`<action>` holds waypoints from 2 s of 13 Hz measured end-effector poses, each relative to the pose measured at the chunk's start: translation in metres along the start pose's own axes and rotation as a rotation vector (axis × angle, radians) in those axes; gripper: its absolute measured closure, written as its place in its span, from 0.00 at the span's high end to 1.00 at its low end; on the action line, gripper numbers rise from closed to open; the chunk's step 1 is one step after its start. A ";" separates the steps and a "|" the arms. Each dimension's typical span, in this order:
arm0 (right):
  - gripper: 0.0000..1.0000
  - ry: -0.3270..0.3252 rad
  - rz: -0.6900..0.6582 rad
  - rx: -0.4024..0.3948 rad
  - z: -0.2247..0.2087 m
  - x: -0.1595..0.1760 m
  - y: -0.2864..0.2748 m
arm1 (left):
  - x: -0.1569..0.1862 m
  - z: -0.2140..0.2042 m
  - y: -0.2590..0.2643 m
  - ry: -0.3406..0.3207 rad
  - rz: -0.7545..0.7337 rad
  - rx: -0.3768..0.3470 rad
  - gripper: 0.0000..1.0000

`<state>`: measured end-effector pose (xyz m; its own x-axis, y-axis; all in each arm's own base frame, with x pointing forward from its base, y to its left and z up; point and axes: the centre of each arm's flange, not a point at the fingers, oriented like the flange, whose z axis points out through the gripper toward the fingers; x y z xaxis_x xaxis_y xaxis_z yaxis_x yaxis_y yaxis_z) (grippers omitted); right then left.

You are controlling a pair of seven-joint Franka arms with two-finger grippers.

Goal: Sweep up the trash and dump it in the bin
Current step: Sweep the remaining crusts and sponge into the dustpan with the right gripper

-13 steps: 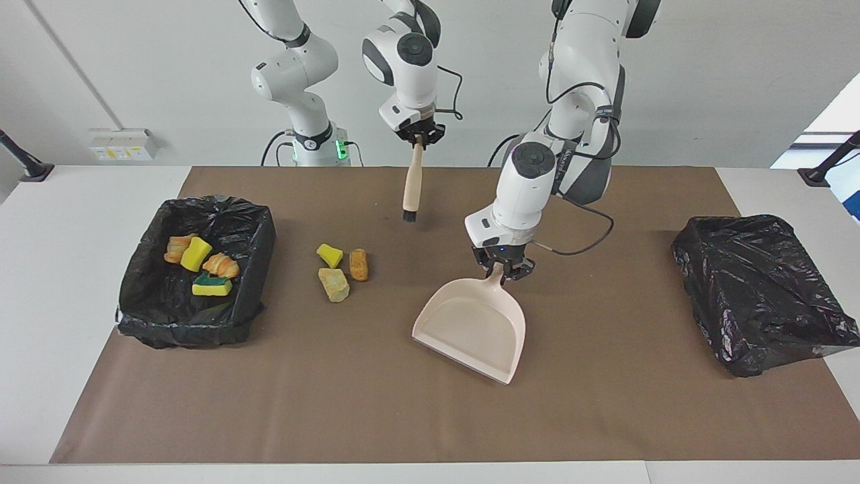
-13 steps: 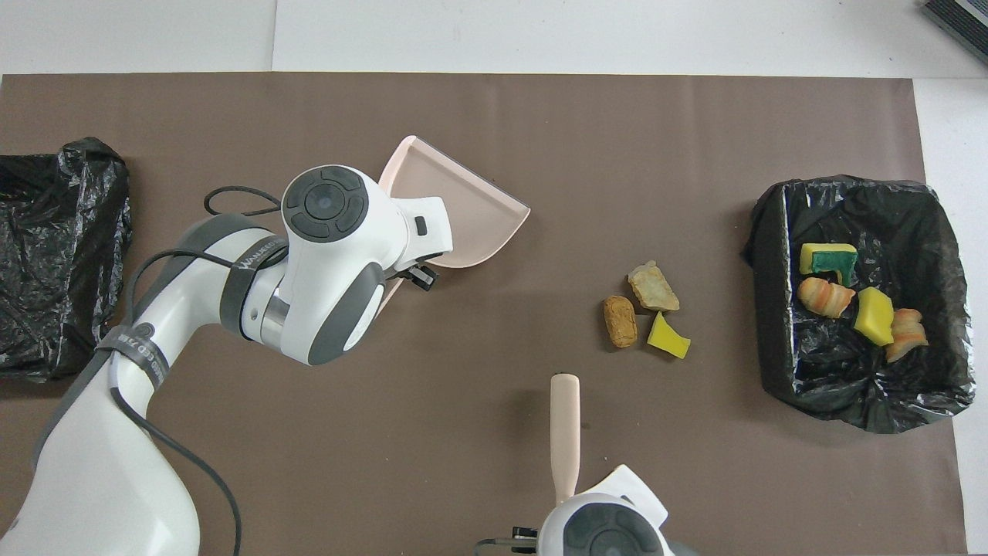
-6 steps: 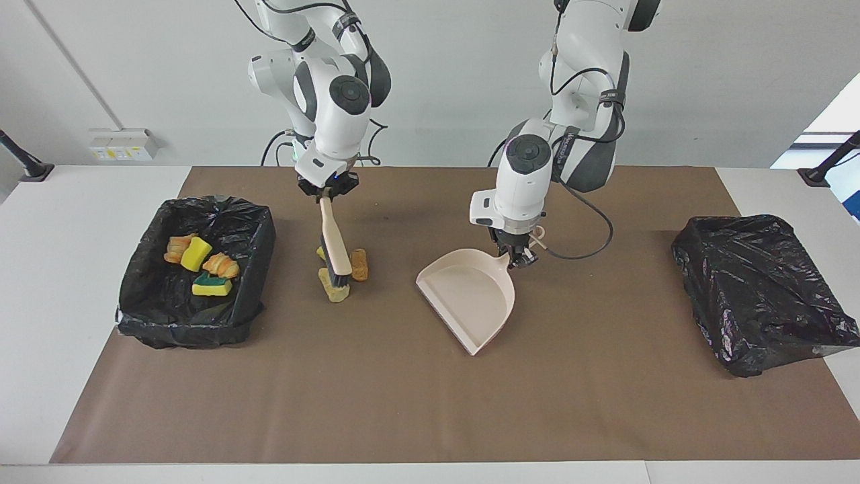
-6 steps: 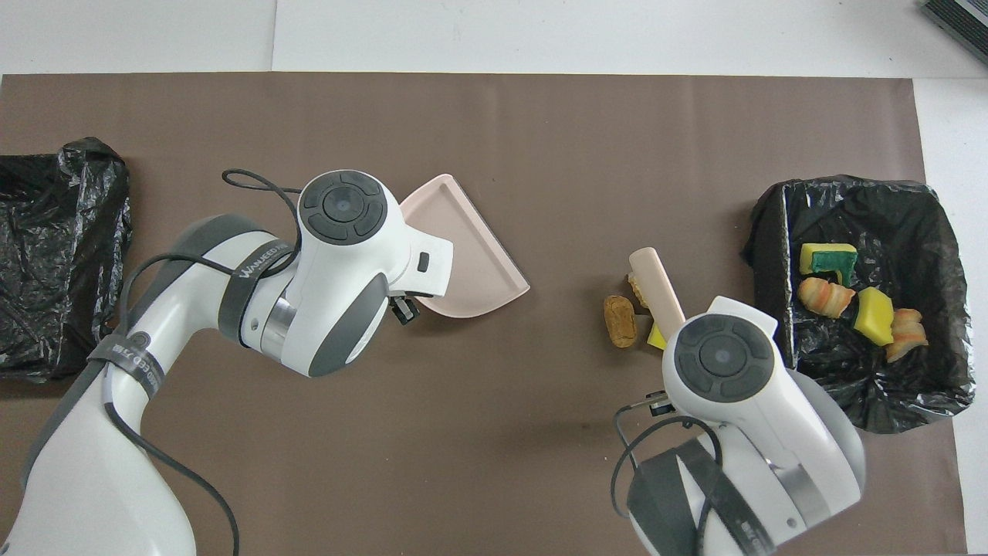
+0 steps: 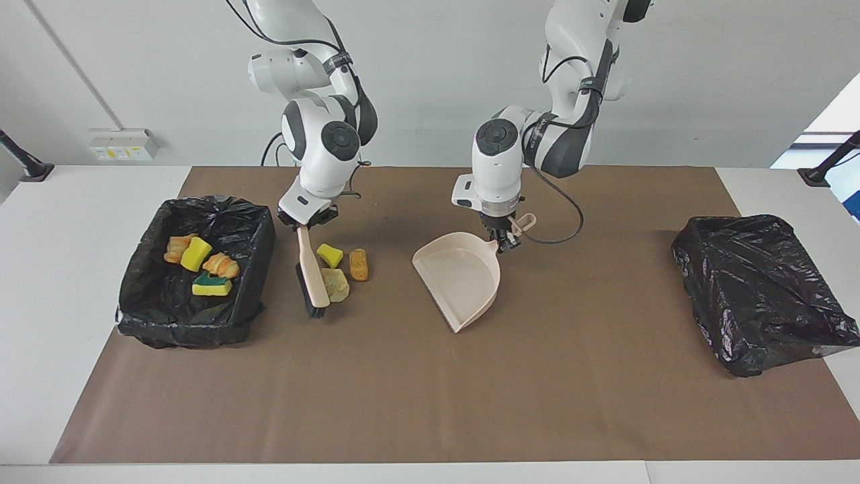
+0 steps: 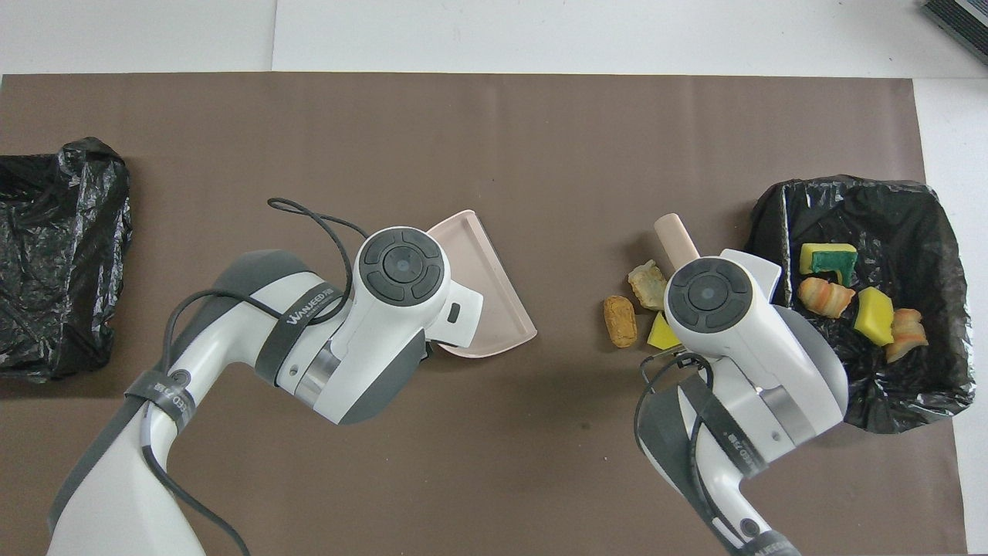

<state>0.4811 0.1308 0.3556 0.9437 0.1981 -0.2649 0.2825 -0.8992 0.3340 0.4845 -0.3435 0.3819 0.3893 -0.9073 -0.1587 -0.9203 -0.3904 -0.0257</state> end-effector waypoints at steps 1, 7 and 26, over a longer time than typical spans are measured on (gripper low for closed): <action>0.26 -0.020 0.010 0.051 0.006 -0.003 -0.008 | -0.001 0.002 0.005 -0.007 0.008 0.002 0.32; 0.26 -0.093 0.057 0.455 0.004 -0.011 -0.054 | -0.010 0.007 0.029 -0.032 0.040 0.000 0.32; 0.26 -0.167 0.153 0.277 -0.018 -0.069 -0.052 | -0.026 0.019 0.051 -0.038 0.199 0.004 0.32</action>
<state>0.4042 0.1706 0.3731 0.9238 0.0070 -0.3828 0.0613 -0.9897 0.1297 0.4268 -0.3367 0.3663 0.1978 -0.9600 -0.1983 -0.9791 -0.2031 0.0063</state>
